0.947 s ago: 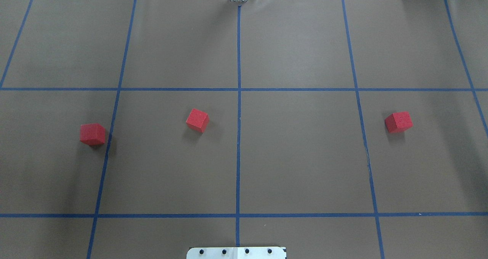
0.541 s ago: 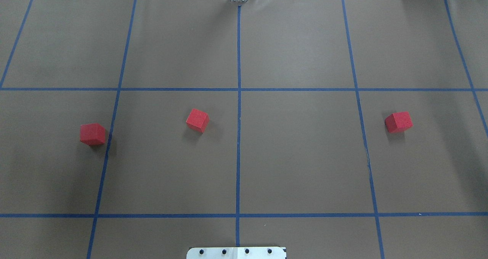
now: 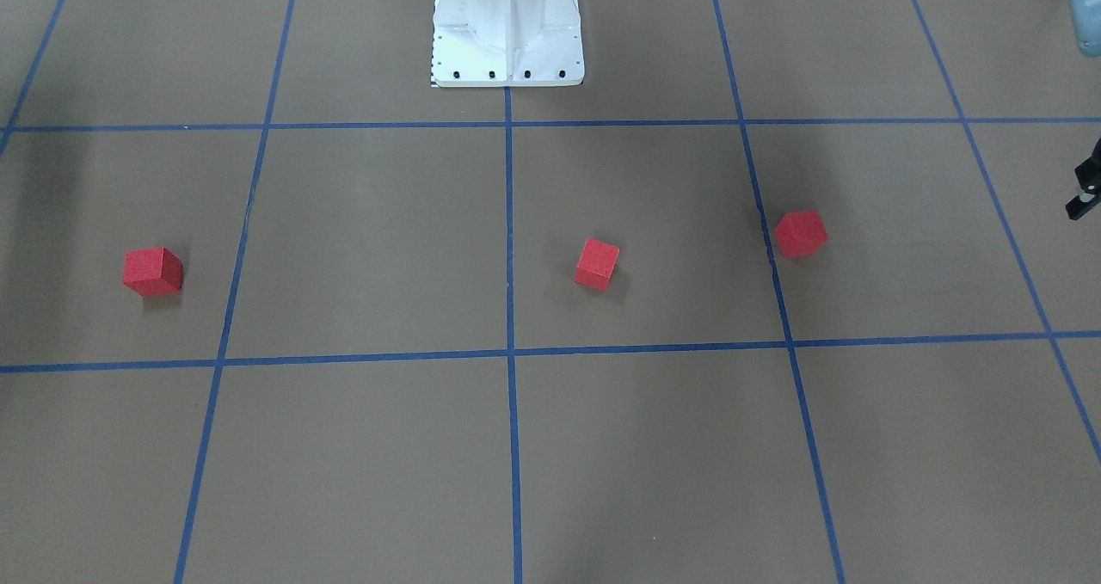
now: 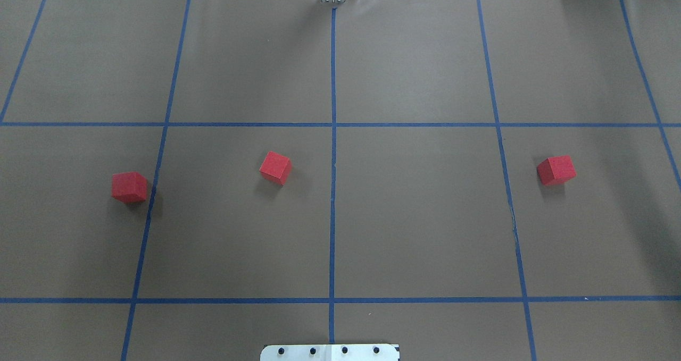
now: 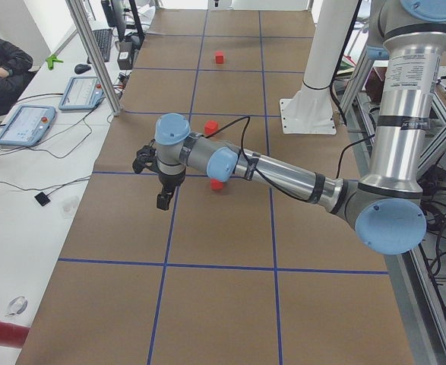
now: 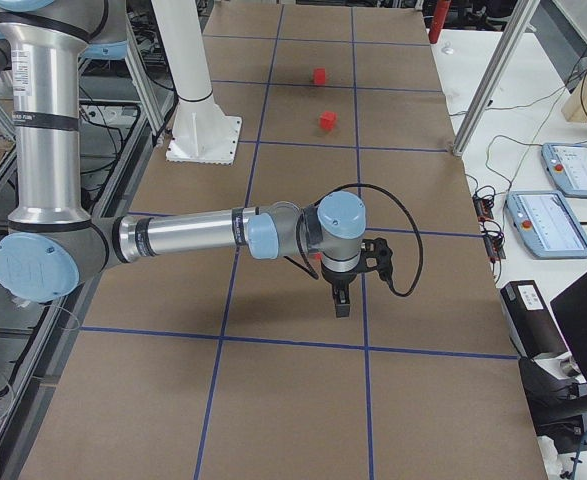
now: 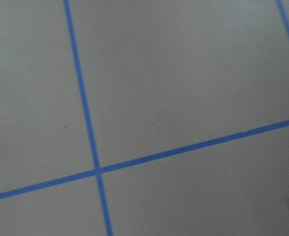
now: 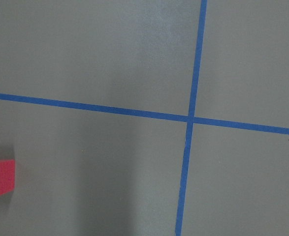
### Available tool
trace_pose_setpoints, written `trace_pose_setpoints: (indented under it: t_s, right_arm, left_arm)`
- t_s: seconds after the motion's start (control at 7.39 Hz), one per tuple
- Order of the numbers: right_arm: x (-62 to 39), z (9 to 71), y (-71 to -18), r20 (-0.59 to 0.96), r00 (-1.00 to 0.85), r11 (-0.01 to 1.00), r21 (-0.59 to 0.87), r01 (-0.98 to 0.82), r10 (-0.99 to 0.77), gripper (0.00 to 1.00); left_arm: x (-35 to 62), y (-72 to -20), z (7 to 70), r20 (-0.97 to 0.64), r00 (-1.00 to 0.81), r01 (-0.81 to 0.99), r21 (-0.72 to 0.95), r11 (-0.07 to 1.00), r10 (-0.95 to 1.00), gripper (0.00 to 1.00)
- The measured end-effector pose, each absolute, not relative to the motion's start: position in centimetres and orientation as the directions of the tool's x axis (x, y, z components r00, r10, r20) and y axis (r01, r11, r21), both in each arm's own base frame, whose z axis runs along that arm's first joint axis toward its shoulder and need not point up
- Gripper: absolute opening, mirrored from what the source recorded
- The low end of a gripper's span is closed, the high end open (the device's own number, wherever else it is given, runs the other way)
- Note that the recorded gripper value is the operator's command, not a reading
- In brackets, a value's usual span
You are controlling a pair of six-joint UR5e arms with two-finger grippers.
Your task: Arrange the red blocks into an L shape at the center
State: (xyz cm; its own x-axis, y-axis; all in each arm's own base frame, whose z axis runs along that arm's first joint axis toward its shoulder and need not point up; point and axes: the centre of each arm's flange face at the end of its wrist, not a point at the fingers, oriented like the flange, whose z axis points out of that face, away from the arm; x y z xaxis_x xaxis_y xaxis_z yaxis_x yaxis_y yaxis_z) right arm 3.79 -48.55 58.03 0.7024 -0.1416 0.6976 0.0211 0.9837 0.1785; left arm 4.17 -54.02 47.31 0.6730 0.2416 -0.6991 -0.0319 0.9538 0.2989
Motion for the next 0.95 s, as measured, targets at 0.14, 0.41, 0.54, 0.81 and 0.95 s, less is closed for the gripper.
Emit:
trace_pose_setpoints:
  t_s: [0.14, 0.41, 0.54, 0.81, 0.95]
  right_arm:
    - [3.6, 58.3, -48.6, 0.697, 0.700, 0.981, 0.191, 0.024, -0.153, 0.99]
    - [2.8, 58.5, -48.6, 0.697, 0.697, 0.980, 0.197, 0.041, -0.170, 0.99]
    - [2.5, 58.6, -48.6, 0.698, 0.695, 0.980, 0.195, 0.046, -0.172, 0.99]
    - [2.1, 58.6, -48.6, 0.701, 0.691, 0.980, 0.190, 0.052, -0.173, 0.99]
    - [2.0, 58.7, -48.6, 0.702, 0.691, 0.981, 0.186, 0.054, -0.171, 0.99]
  left_arm:
    - [8.2, -54.9, 44.3, -0.736, 0.654, 0.009, 0.242, 0.970, 0.178, 1.00]
    - [19.3, -55.9, 36.5, -0.780, 0.624, 0.097, 0.119, 0.988, 0.033, 1.00]
    - [25.3, -55.0, 33.2, -0.785, 0.619, 0.113, 0.093, 0.989, 0.003, 1.00]
    - [36.6, -50.8, 27.5, -0.787, 0.610, 0.065, 0.169, 0.983, 0.095, 1.00]
    - [40.8, -48.5, 25.2, -0.788, 0.595, 0.034, 0.223, 0.974, 0.159, 0.99]
